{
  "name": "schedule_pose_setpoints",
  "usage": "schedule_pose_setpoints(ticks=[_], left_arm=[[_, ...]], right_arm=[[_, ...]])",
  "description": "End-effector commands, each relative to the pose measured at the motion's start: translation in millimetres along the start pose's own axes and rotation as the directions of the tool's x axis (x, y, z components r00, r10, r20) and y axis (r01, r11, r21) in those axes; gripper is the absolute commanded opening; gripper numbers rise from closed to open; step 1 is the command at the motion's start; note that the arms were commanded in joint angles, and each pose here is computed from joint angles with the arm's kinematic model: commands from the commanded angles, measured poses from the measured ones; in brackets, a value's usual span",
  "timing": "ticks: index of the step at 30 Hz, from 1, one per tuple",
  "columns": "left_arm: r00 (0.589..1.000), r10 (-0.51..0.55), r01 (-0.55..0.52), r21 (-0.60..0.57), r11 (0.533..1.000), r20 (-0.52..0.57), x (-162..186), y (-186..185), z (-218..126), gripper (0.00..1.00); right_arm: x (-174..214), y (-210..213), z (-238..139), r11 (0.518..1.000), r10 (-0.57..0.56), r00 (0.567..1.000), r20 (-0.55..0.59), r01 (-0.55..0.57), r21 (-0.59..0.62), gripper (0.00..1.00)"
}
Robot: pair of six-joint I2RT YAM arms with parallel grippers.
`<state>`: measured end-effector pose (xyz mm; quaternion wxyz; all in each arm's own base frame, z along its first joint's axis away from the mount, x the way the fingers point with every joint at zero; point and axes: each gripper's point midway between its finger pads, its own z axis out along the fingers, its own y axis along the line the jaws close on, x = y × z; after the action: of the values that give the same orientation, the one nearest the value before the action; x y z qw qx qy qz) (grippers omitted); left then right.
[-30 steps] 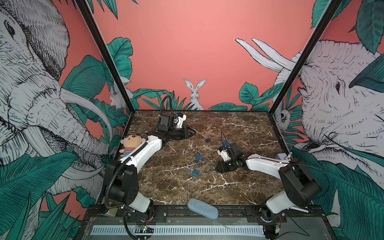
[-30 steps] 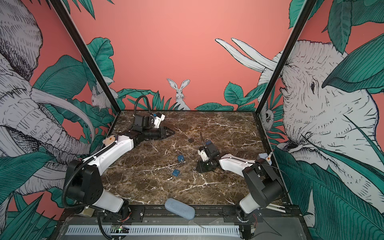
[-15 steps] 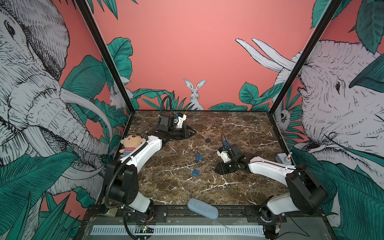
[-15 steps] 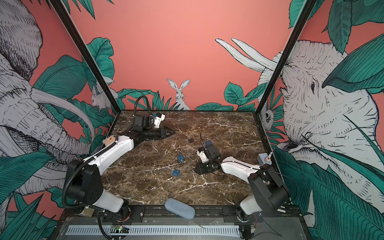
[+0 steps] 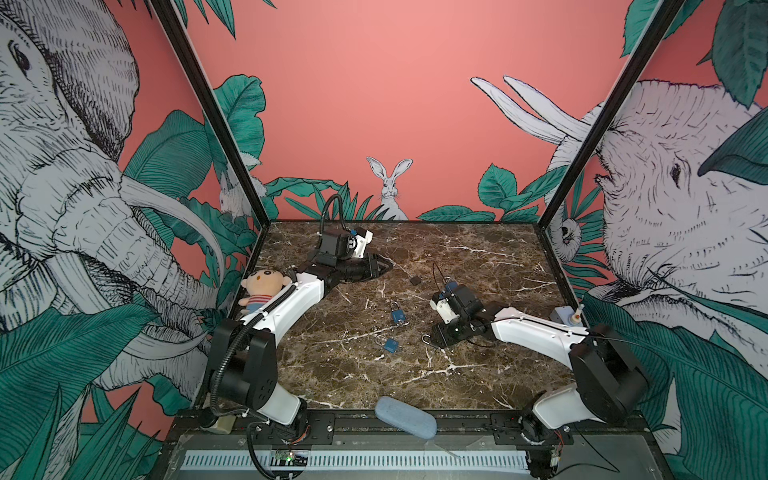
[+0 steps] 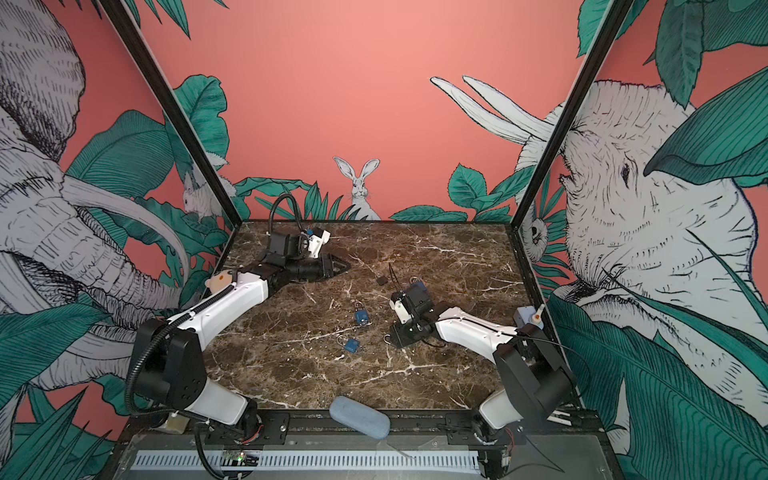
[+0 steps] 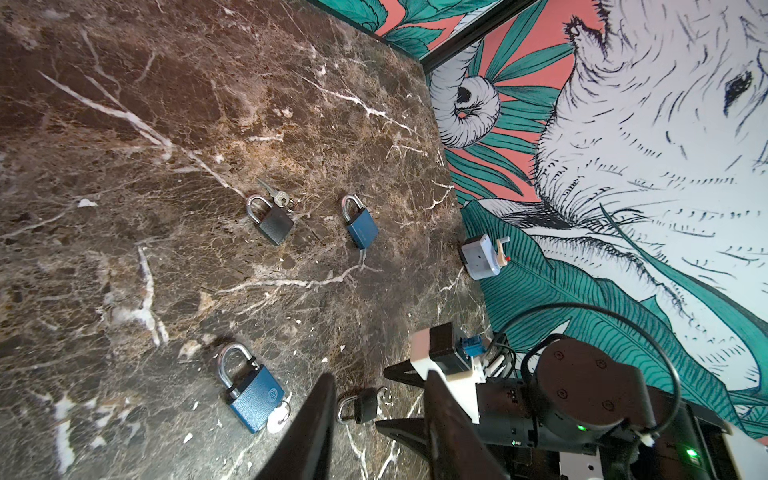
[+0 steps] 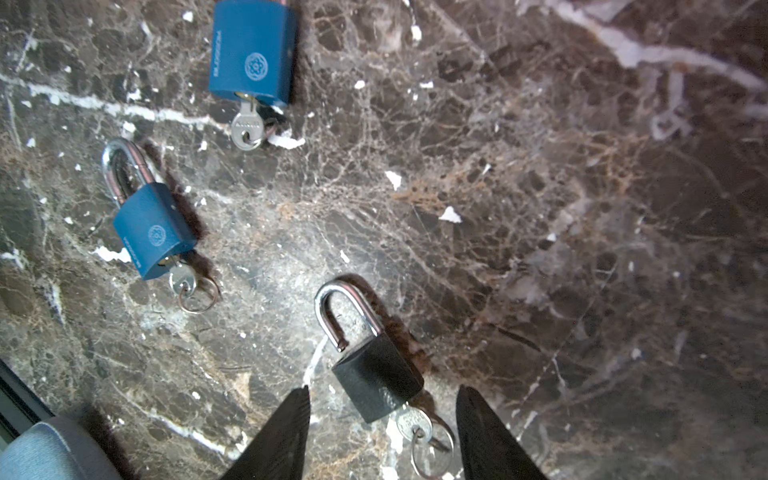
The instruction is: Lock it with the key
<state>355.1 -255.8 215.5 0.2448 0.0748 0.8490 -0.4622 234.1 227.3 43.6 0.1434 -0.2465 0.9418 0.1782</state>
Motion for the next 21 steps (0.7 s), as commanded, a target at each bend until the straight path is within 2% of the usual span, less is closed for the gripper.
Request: schedule_pose_setpoints(ticks=[1, 17, 21], left_arm=[[1.0, 0.007, -0.008, 0.013, 1.0, 0.014, -0.7, -3.6, -2.5, 0.38], [1.0, 0.014, -0.014, 0.022, 1.0, 0.008, -0.8, -2.8, 0.6, 0.38], [1.0, 0.012, -0.012, 0.026, 1.0, 0.001, -0.1, -2.4, 1.9, 0.38]], right_arm=[[4.4, 2.5, 6.1, 0.999, -0.037, 0.999, -0.031, 0.037, 0.0, 0.57], [24.3, 25.1, 10.2, 1.0, -0.012, 0.998, -0.06, 0.01, -0.026, 0.57], [21.3, 22.0, 8.3, 0.999, -0.029, 0.998, -0.058, 0.03, 0.024, 0.57]])
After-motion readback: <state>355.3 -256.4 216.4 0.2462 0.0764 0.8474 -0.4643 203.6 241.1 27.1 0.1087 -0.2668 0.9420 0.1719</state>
